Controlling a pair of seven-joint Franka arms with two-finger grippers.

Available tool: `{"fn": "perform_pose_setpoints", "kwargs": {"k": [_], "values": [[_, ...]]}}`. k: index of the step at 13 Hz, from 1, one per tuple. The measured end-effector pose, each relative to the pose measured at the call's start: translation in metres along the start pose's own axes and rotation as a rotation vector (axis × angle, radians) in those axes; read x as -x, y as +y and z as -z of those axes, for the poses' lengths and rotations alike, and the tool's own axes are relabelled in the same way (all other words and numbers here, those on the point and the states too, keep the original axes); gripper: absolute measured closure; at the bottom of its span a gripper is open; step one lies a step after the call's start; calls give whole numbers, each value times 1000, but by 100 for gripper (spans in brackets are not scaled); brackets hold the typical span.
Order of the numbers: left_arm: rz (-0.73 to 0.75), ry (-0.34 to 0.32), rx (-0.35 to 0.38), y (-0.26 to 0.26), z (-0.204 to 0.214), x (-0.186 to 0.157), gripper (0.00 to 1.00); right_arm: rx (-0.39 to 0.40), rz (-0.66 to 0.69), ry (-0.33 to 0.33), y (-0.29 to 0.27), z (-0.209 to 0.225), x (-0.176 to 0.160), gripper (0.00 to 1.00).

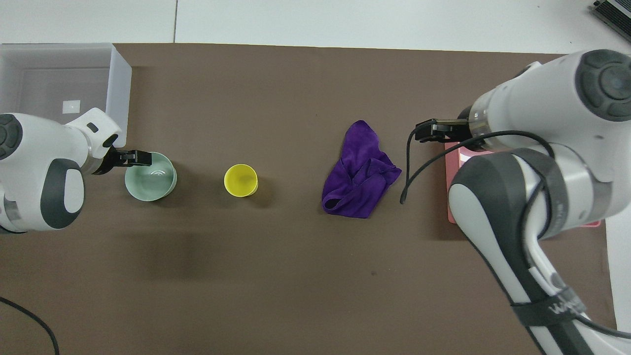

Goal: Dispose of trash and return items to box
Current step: 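Grasp the green bowl with the left gripper while the right gripper grasps the cloth, then place the bowl in the clear box while the right gripper carries the cloth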

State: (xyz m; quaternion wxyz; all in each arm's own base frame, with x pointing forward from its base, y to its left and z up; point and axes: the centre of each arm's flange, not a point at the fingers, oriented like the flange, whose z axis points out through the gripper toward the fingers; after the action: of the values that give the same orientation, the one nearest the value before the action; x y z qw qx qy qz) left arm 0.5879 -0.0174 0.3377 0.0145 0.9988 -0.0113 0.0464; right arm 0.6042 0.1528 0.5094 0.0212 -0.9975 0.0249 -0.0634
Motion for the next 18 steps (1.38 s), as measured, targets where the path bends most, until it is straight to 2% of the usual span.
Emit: {"fn": "perform_pose_setpoints", "kwargs": {"k": [2, 3, 6, 9, 10, 12, 14, 16, 18], "values": [[1, -31, 1, 0, -17, 4, 0, -1, 32, -3, -27, -29, -1, 0], [-2, -45, 2, 0, -21, 7, 11, 0, 48, 2, -38, -42, -2, 0], [-69, -82, 6, 5, -25, 12, 52, 11, 86, 13, -59, -80, -4, 0], [-138, -66, 6, 2, -15, 10, 90, 25, 139, 9, -86, -133, 0, 0], [-143, -55, 5, 2, -6, 8, 97, 25, 153, 5, -94, -150, 2, 0], [-145, -27, 1, 1, 24, 0, 97, 25, 166, 1, -102, -171, 5, 0], [-136, -9, -1, -5, 73, -18, 97, 13, 167, 27, -102, -184, 9, 0], [-106, 37, -7, -25, 124, -41, 97, 2, 163, 45, -102, -204, 22, 0], [-70, 83, -14, -48, 142, -57, 97, 9, 168, 22, -101, -217, 34, 0]]}}
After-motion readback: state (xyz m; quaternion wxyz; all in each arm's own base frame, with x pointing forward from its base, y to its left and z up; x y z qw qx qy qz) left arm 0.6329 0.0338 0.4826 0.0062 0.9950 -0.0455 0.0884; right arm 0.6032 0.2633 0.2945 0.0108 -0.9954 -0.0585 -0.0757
